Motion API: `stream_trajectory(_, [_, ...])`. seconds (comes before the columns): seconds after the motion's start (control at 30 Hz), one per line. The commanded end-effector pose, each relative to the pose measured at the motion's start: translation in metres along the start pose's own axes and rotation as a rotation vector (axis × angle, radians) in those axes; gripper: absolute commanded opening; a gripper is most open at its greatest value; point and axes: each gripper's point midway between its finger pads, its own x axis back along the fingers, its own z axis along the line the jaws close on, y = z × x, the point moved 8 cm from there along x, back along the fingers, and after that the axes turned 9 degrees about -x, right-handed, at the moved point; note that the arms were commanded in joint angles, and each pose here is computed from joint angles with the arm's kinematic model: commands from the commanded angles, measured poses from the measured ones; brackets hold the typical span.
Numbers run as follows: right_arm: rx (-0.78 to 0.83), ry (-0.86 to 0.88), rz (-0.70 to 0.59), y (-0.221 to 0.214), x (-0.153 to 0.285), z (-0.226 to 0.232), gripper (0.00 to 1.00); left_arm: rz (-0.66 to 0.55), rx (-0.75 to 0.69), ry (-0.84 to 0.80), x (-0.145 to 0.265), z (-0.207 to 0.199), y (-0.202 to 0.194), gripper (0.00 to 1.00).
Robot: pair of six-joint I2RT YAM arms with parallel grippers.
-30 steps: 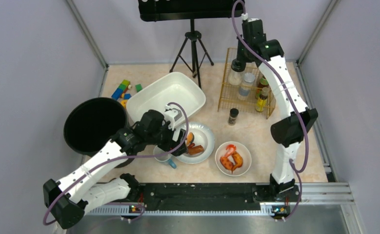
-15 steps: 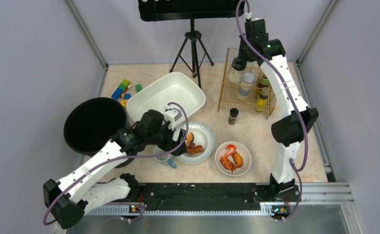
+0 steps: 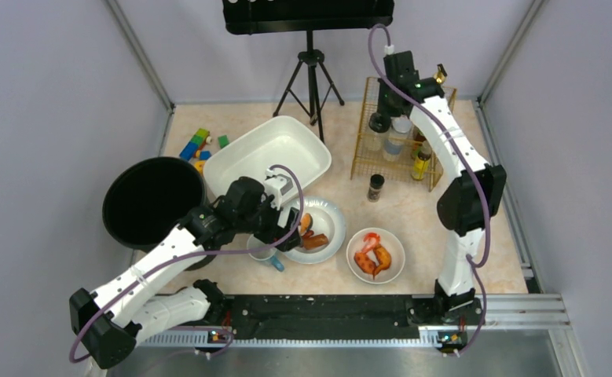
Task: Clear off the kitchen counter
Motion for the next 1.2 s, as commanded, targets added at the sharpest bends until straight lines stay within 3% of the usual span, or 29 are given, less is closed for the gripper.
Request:
stream_trajectory(0.0, [-0.034, 0.045, -0.054, 0.001, -0.001, 0.003, 0.00, -0.015, -0.010, 0.007, -0.001, 0.001, 0.002, 0.99])
stream_trajectory(0.4, [-0.008, 0.018, 0.023, -0.037, -0.028, -0.003, 0.03, -0.006, -0.007, 0.009, -0.003, 0.002, 0.002, 0.99])
stream_trajectory(0.47, [-0.004, 0.027, 0.027, -0.038, -0.027, -0.001, 0.33, -0.005, -0.008, 0.008, -0.003, 0.001, 0.002, 0.99])
stream_trajectory(0.5, [-0.001, 0.032, 0.024, -0.037, -0.025, 0.000, 0.41, -0.004, -0.007, 0.009, -0.003, 0.002, 0.002, 0.99])
stream_trajectory(0.67, [0.008, 0.052, -0.010, -0.026, -0.006, 0.004, 0.61, -0.001, -0.006, 0.009, -0.004, 0.002, 0.002, 0.99])
stream_trajectory(0.93, [0.016, 0.120, -0.067, -0.019, 0.056, 0.011, 0.66, -0.005, -0.007, 0.009, -0.003, 0.002, 0.002, 0.99])
stream_trajectory(1.17, [0.018, 0.134, -0.013, -0.067, 0.095, -0.004, 0.66, -0.002, -0.008, 0.004, -0.004, 0.001, 0.002, 0.99])
